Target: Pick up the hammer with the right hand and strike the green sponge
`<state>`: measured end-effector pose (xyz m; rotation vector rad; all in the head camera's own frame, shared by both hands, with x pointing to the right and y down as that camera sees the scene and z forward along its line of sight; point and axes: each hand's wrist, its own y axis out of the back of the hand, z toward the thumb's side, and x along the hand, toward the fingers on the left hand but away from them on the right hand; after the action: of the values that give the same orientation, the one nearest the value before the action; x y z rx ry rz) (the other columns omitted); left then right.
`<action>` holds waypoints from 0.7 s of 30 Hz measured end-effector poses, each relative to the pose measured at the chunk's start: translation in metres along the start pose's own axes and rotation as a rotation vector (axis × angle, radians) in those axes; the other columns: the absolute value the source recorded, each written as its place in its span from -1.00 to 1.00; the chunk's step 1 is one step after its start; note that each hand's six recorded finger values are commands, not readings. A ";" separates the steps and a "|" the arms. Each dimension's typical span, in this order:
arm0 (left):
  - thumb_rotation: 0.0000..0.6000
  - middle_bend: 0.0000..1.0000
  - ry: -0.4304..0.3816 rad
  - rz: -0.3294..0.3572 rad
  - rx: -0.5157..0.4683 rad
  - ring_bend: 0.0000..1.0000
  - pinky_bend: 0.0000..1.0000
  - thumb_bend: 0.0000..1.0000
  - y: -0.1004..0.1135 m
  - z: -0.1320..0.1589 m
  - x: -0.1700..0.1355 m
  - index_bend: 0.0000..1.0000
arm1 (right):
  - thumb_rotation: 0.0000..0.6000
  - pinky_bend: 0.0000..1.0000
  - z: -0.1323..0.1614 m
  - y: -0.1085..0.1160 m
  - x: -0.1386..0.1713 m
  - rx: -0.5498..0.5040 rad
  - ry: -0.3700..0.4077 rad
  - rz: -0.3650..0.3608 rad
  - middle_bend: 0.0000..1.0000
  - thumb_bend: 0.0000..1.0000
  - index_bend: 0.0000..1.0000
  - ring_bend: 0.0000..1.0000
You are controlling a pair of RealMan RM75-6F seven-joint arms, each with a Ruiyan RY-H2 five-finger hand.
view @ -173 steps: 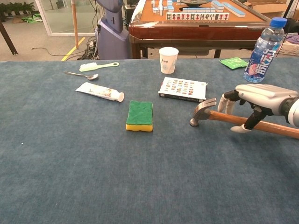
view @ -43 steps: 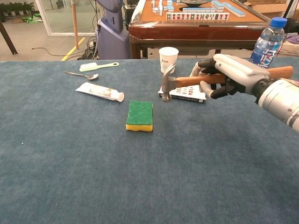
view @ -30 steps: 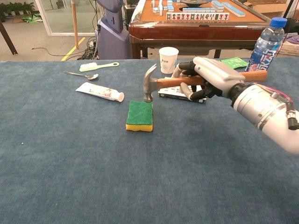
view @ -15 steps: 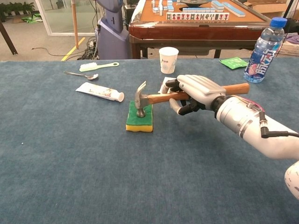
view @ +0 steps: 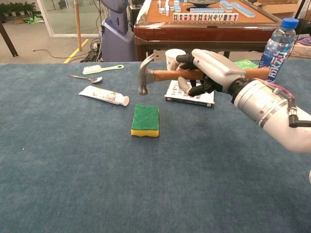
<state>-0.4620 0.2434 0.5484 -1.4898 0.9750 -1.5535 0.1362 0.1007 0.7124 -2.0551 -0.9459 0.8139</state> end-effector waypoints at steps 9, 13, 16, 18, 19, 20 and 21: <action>1.00 -0.87 -0.002 -0.001 0.005 -0.82 -0.94 -0.51 0.000 0.001 0.000 -0.51 | 1.00 0.58 -0.010 0.011 0.009 -0.152 -0.034 -0.112 0.69 0.66 0.48 0.42; 1.00 -0.87 -0.002 -0.005 0.008 -0.82 -0.94 -0.51 -0.001 0.002 0.000 -0.51 | 1.00 0.58 -0.013 0.002 0.008 -0.117 -0.046 -0.065 0.69 0.66 0.48 0.42; 1.00 -0.87 0.004 -0.011 0.010 -0.82 -0.94 -0.51 -0.002 0.000 -0.001 -0.51 | 1.00 0.58 -0.014 -0.008 0.007 -0.084 -0.054 -0.015 0.69 0.66 0.48 0.42; 1.00 -0.87 0.008 -0.013 0.010 -0.82 -0.94 -0.51 -0.002 -0.001 -0.001 -0.51 | 1.00 0.58 -0.015 -0.016 0.006 -0.061 -0.058 0.026 0.69 0.66 0.48 0.42; 1.00 -0.87 0.010 -0.013 0.009 -0.82 -0.94 -0.51 -0.002 -0.002 -0.001 -0.51 | 1.00 0.58 -0.015 -0.020 0.006 -0.051 -0.059 0.045 0.69 0.66 0.48 0.42; 1.00 -0.87 0.011 -0.013 0.008 -0.82 -0.94 -0.51 -0.002 -0.003 -0.002 -0.51 | 1.00 0.58 -0.015 -0.025 0.006 -0.036 -0.059 0.070 0.69 0.66 0.48 0.42; 1.00 -0.87 0.012 -0.013 0.008 -0.82 -0.94 -0.51 -0.002 -0.003 -0.002 -0.51 | 1.00 0.58 -0.015 -0.028 0.005 -0.024 -0.059 0.087 0.69 0.66 0.48 0.42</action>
<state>-0.4652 0.2464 0.5496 -1.4856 0.9670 -1.5751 0.1408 0.1132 0.7424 -2.1153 -0.9073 0.9174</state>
